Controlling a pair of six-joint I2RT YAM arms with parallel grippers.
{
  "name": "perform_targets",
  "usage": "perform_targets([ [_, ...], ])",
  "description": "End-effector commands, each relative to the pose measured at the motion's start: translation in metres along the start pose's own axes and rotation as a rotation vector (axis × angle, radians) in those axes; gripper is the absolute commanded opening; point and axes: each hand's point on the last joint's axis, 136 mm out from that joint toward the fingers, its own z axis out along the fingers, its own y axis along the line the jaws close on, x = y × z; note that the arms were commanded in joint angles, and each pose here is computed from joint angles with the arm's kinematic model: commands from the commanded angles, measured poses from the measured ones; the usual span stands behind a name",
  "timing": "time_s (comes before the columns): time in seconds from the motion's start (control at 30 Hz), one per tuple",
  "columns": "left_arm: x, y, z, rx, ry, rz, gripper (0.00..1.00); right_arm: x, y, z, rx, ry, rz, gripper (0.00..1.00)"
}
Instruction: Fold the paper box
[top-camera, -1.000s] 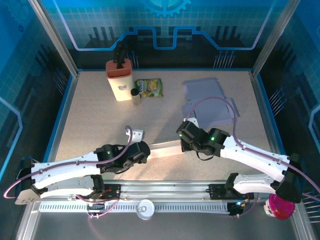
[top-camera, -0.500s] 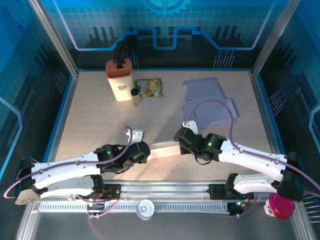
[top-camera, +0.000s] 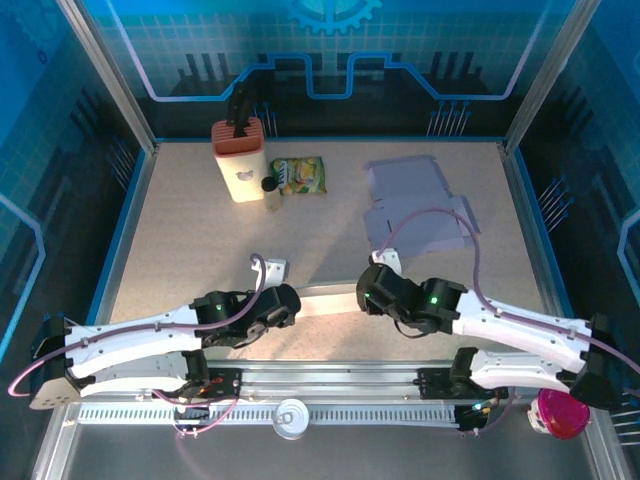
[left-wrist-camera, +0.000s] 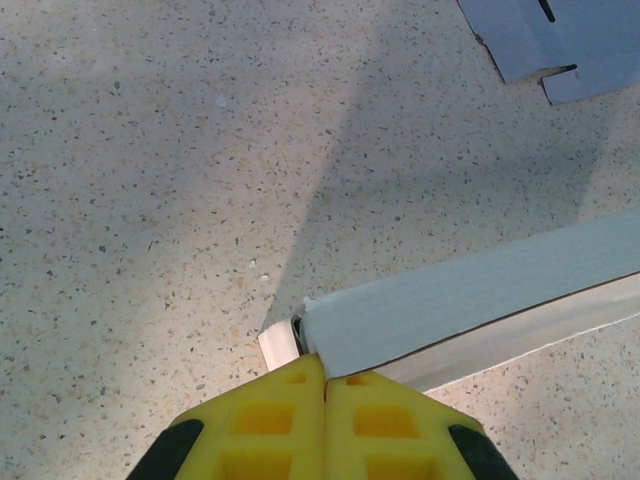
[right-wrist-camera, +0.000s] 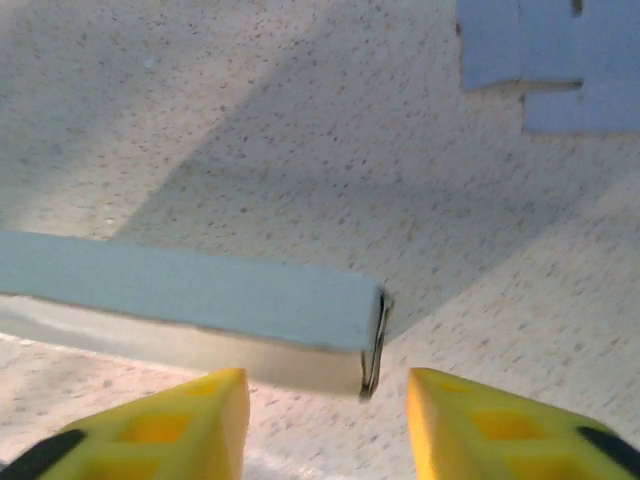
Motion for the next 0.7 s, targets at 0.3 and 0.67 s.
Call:
perform_targets([
  [0.3, 0.024, 0.020, 0.008, -0.073, 0.054, 0.021, 0.00, 0.008, 0.020, -0.021, -0.326, 0.114, 0.355, 0.81],
  [0.67, 0.023, 0.021, 0.007, -0.077, 0.046, 0.022, 0.00, -0.010, 0.007, -0.006, -0.666, 0.181, 1.144, 0.86],
])
